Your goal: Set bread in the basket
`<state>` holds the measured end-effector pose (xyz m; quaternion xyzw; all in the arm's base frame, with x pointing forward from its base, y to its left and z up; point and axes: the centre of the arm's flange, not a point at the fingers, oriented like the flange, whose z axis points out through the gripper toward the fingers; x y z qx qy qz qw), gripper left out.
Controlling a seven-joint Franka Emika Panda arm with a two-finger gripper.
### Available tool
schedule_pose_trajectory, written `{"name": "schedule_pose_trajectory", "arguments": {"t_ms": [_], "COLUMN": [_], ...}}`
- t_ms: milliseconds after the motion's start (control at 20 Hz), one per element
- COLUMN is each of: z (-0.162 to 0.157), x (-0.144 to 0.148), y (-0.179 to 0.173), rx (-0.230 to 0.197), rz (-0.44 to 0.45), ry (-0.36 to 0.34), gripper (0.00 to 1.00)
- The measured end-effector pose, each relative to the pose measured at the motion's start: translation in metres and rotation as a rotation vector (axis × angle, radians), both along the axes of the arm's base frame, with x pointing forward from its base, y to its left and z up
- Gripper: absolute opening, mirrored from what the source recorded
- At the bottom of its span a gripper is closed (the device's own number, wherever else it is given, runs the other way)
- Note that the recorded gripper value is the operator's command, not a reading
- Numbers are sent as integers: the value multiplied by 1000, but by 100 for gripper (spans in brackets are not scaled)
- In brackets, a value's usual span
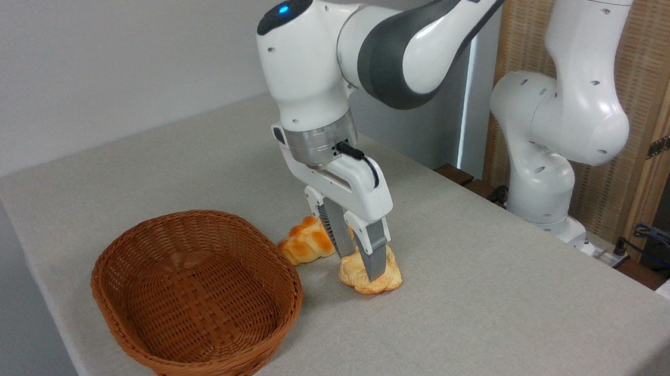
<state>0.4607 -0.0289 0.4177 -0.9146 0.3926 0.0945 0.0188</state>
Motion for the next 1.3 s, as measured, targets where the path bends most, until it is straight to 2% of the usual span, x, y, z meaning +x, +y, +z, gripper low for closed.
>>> {"name": "schedule_pose_trajectory", "arguments": {"t_ms": [150,200,1000,1150,1300], "z": [-4,-4,-5,3,38], "x": [1,2,2,6,16], "y": [-1,-1,-5,-6,-12], "rx": [1,1,1,-2,-54], "rz": [-2,-3,-11,-11,14], "ry": [4,4,4,-15,-51], "gripper": [29,23,23,23,24]}}
